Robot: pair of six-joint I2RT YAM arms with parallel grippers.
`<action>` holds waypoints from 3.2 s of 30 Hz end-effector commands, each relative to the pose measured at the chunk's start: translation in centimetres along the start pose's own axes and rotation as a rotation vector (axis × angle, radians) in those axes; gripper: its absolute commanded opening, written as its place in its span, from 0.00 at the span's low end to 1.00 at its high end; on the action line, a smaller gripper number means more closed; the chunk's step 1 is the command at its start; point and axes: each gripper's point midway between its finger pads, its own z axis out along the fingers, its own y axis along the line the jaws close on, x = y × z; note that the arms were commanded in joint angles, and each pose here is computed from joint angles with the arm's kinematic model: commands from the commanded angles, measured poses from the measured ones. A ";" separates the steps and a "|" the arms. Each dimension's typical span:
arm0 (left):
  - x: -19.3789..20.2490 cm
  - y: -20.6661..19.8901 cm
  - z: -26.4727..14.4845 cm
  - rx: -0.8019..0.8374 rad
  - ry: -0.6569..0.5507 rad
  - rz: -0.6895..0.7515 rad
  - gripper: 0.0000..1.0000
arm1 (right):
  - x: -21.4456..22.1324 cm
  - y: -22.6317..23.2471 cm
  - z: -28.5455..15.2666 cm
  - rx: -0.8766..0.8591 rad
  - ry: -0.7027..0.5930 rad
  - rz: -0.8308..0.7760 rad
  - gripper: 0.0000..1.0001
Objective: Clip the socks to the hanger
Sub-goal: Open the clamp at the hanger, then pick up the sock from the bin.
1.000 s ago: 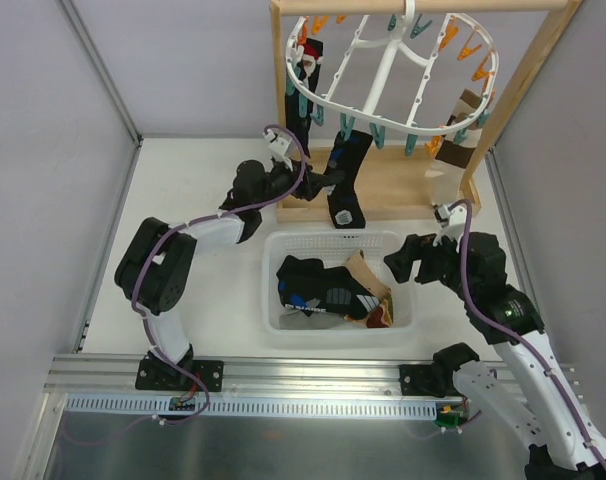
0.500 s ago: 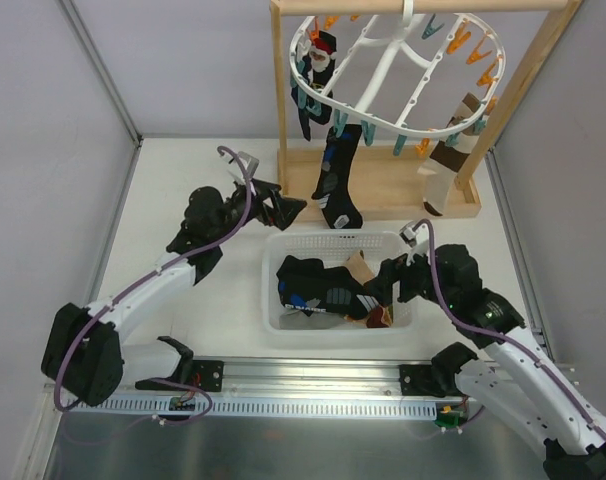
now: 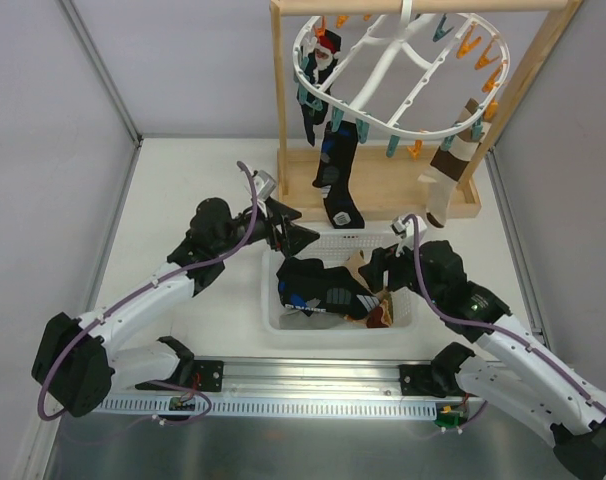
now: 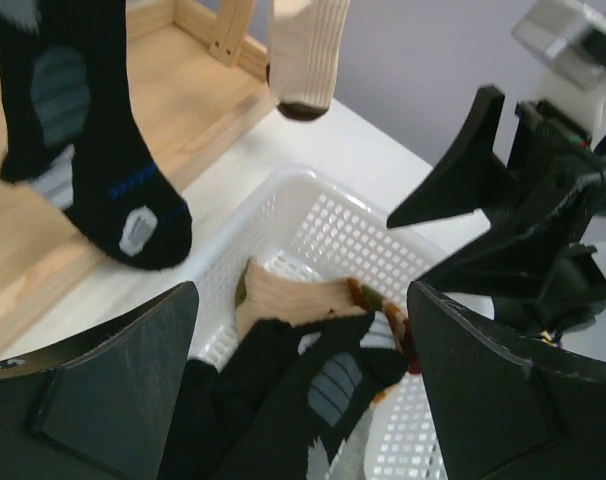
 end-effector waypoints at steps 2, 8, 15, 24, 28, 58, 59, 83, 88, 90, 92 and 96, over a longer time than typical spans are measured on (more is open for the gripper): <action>-7.4 -2.2 2.6 0.102 -0.135 0.102 0.84 | -2.4 -0.8 -0.8 0.068 -0.125 0.077 0.70; -12.6 -1.9 6.5 0.128 -0.214 0.096 0.84 | -2.0 -1.8 -2.5 0.112 -0.148 0.092 0.70; -15.0 -0.9 10.0 0.150 -0.265 0.054 0.84 | -1.8 -2.1 -3.1 0.124 -0.155 0.095 0.71; -18.4 1.0 13.5 0.206 -0.311 -0.105 0.83 | -1.3 -1.8 -3.0 0.106 -0.141 0.082 0.72; -19.6 0.8 14.3 0.238 -0.345 -0.099 0.83 | -1.3 -1.9 -3.3 0.106 -0.148 0.073 0.73; -21.2 0.8 14.7 0.254 -0.410 -0.062 0.19 | -1.4 -1.5 -2.1 0.094 -0.117 0.055 0.73; -21.3 0.8 14.6 0.253 -0.412 -0.058 0.17 | -1.4 -1.5 -2.1 0.089 -0.115 0.057 0.72; -19.4 0.9 14.2 0.112 -0.336 -0.082 0.00 | 1.3 9.0 6.7 -0.279 0.105 -0.524 0.77; -18.7 1.0 14.1 0.108 -0.316 -0.070 0.00 | 1.1 9.8 10.9 -0.230 0.150 -0.548 0.77; -18.6 1.1 14.1 0.103 -0.312 -0.068 0.00 | 0.7 10.1 11.6 -0.219 0.148 -0.530 0.77; -18.5 1.1 14.1 0.104 -0.311 -0.065 0.00 | 0.9 10.7 12.4 -0.236 0.158 -0.517 0.77; -18.7 0.9 14.2 0.116 -0.308 -0.059 0.00 | 2.2 12.1 13.8 -0.302 0.184 -0.490 0.77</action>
